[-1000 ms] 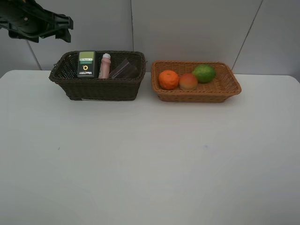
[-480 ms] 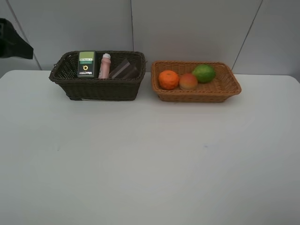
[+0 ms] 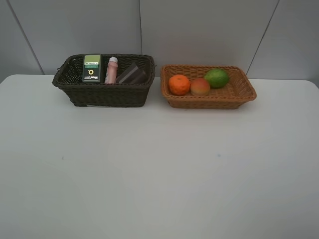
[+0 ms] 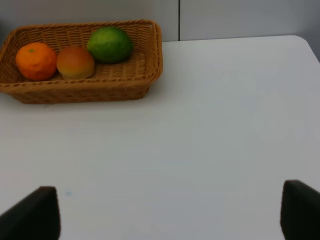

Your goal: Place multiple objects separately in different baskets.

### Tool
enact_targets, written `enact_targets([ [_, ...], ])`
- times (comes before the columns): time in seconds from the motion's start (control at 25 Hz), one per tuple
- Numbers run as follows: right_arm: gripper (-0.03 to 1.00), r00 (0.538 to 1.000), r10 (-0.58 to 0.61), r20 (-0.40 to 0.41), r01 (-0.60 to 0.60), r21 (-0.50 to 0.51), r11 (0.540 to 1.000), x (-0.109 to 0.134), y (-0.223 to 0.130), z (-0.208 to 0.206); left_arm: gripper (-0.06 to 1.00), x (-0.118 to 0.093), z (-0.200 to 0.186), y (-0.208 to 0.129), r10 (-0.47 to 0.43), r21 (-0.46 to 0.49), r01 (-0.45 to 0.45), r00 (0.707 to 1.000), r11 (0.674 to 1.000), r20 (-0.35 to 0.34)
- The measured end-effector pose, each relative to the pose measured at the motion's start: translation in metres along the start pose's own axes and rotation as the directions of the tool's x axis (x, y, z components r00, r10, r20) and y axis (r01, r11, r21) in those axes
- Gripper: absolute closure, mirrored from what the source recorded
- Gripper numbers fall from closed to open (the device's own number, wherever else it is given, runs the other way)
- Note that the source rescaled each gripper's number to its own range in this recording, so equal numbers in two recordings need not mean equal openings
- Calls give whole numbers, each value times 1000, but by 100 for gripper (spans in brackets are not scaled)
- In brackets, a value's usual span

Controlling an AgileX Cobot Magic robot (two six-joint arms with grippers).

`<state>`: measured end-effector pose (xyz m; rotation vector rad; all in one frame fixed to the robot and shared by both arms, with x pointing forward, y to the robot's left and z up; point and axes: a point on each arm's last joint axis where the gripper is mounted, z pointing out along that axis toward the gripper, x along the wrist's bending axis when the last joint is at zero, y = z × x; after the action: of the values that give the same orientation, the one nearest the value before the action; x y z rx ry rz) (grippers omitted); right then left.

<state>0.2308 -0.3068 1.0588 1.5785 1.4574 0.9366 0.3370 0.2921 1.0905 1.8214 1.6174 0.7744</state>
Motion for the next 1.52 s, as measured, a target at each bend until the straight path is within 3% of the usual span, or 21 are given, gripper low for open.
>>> enact_targets([
  [0.36,11,1000,0,0,0,0,1000,0,0,0,-5,5,-27,-33,-57,11,57,998,998,-18],
  [0.8,11,1000,0,0,0,0,1000,0,0,0,-5,8,-43,-73,-90,-113,88,996,990,-16],
  [1.12,11,1000,0,0,0,0,1000,0,0,0,-5,13,-56,-93,-158,-225,147,987,963,-31],
  [1.52,11,1000,0,0,0,0,1000,0,0,0,-5,16,-53,-106,-157,-185,141,984,973,-79],
])
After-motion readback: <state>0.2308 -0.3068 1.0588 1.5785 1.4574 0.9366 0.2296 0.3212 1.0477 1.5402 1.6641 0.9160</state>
